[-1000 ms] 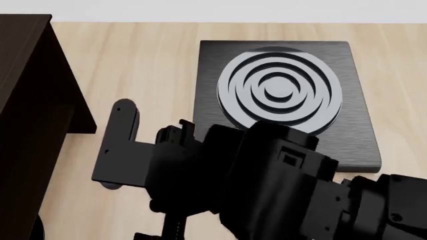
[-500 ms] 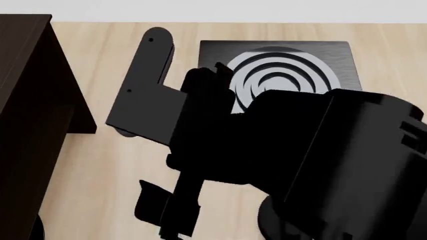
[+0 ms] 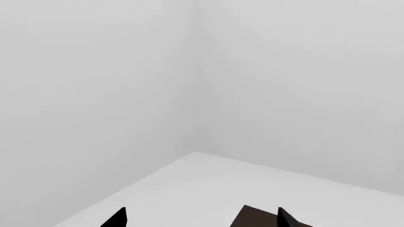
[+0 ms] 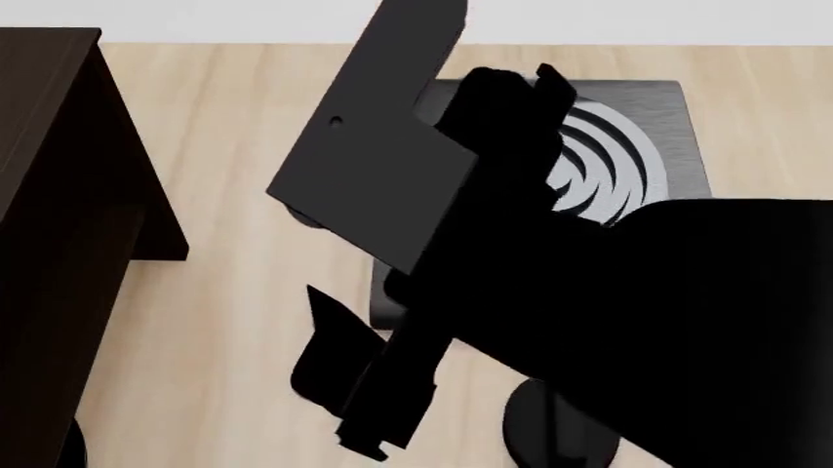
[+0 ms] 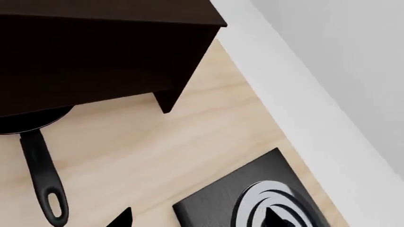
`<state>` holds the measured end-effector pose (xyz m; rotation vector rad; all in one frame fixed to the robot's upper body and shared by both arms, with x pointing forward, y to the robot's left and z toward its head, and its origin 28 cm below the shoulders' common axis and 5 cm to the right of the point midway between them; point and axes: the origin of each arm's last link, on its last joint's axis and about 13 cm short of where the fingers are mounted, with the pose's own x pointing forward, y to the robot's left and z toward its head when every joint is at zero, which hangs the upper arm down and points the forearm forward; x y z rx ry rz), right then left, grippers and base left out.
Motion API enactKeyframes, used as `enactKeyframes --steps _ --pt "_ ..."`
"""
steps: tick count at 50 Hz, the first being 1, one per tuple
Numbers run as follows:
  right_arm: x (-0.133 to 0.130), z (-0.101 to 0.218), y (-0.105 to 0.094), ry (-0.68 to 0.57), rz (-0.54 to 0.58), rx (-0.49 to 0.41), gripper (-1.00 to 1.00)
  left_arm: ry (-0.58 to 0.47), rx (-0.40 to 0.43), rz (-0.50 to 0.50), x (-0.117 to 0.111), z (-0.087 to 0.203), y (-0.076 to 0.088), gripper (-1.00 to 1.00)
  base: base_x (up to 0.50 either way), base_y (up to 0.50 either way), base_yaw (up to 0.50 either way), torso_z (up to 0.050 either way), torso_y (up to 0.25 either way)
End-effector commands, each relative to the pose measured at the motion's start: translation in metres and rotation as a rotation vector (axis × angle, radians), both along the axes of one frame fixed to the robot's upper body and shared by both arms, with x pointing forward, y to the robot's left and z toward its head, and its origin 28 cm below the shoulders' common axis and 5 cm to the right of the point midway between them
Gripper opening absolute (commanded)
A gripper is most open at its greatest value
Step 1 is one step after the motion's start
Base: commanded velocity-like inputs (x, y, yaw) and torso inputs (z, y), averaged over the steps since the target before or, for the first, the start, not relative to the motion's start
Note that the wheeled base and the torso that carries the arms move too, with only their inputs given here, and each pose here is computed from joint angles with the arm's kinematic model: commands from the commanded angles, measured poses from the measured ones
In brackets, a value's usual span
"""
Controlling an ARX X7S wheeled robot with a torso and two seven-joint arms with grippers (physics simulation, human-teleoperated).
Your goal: Put the frying pan under the cabinet shelf.
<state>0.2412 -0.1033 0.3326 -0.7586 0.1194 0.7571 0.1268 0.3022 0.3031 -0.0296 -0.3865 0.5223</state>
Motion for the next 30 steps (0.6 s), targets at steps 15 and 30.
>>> enactKeyframes --steps 15,30 --pt "-0.052 0.008 -0.02 -0.122 -0.126 0.116 1.0 0.005 0.014 -0.266 -0.007 0.007 -0.018 1.0 0.0 0.0 0.0 0.0 -0.001" --pt "-0.076 0.01 -0.029 -0.246 -0.195 0.227 1.0 0.024 0.058 -0.267 -0.014 0.008 -0.017 1.0 0.0 0.0 0.0 0.0 0.0"
